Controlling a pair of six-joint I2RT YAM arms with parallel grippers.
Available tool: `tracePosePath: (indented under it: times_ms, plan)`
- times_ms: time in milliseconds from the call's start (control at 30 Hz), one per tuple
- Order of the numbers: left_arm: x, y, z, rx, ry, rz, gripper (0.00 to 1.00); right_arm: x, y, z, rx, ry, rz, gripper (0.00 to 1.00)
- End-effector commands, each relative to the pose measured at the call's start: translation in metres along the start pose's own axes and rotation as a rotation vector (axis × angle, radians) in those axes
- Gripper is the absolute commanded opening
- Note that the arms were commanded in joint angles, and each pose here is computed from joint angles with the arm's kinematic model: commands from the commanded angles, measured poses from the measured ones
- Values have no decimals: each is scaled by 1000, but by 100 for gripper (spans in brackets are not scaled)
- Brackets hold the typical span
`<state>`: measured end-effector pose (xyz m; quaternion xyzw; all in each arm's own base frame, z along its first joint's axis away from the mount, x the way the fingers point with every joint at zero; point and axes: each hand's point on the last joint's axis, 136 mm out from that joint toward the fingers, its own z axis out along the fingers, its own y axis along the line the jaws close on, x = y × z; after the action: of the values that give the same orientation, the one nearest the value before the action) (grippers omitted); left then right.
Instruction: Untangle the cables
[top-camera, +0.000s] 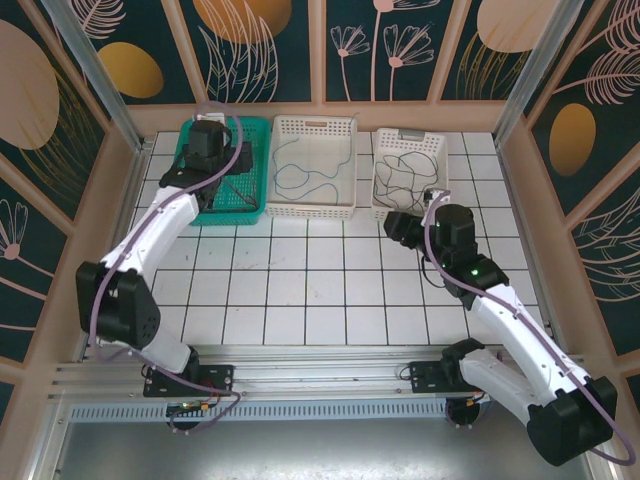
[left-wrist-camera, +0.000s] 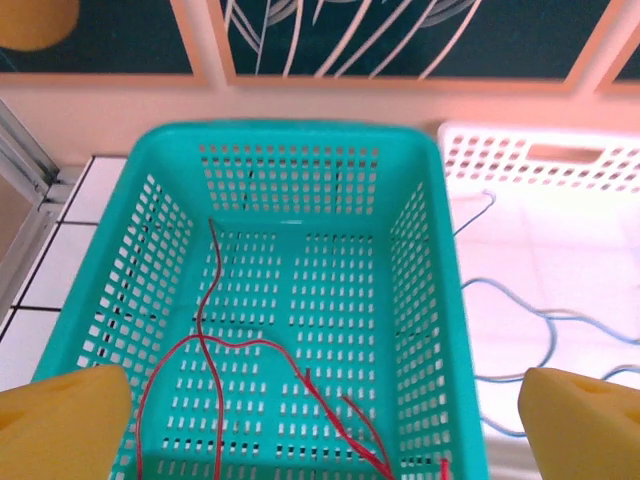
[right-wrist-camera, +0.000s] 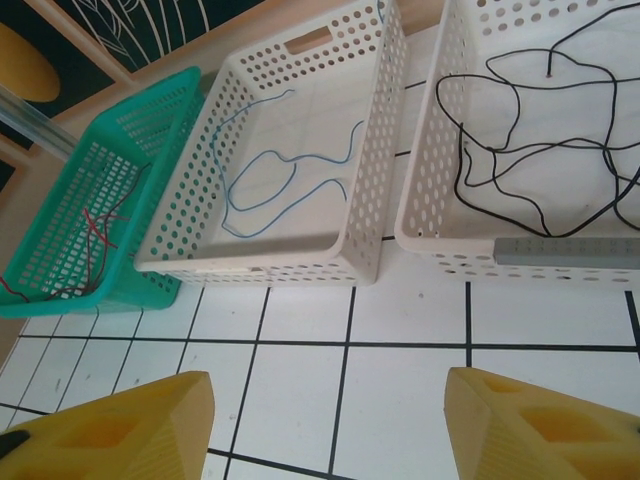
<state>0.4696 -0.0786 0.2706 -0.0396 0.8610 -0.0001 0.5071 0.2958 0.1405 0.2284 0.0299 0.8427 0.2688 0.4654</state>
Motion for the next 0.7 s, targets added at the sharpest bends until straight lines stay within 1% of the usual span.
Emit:
tracePosePath:
  times_ms: [0,33,67,100,200,300,367,433,467,567,600,667]
  plan:
    - [-7,8,-28,16,-56,-96,99,-8,0,-1,23,-7,-2,70]
    - [-7,10,-35,21,-69,-115,99,-9,-3,-1,38,-5,-2,74]
    - [-7,12,-46,29,-88,-140,99,-9,-9,0,67,-5,-2,96]
    - [-6,15,-55,36,-107,-168,98,-10,-17,1,101,-6,0,99]
    - [8,22,-74,49,-133,-213,99,-13,-37,5,170,-5,30,99]
    - [33,37,-83,13,-160,-226,98,-21,-66,7,277,-55,48,99]
    - [49,51,-92,-23,-211,-246,98,-31,-87,5,364,-115,52,99]
    - [60,61,-100,-37,-265,-284,98,-44,-117,-5,505,-200,87,99]
    - [72,66,-101,-48,-282,-304,99,-49,-131,-12,568,-241,117,99]
    - [97,83,-102,-104,-327,-345,98,-54,-159,-16,659,-325,153,99]
    - [103,86,-100,-117,-325,-340,99,-56,-166,-16,676,-353,160,99]
    - [112,82,-93,-112,-287,-287,98,-53,-180,-10,683,-388,101,99]
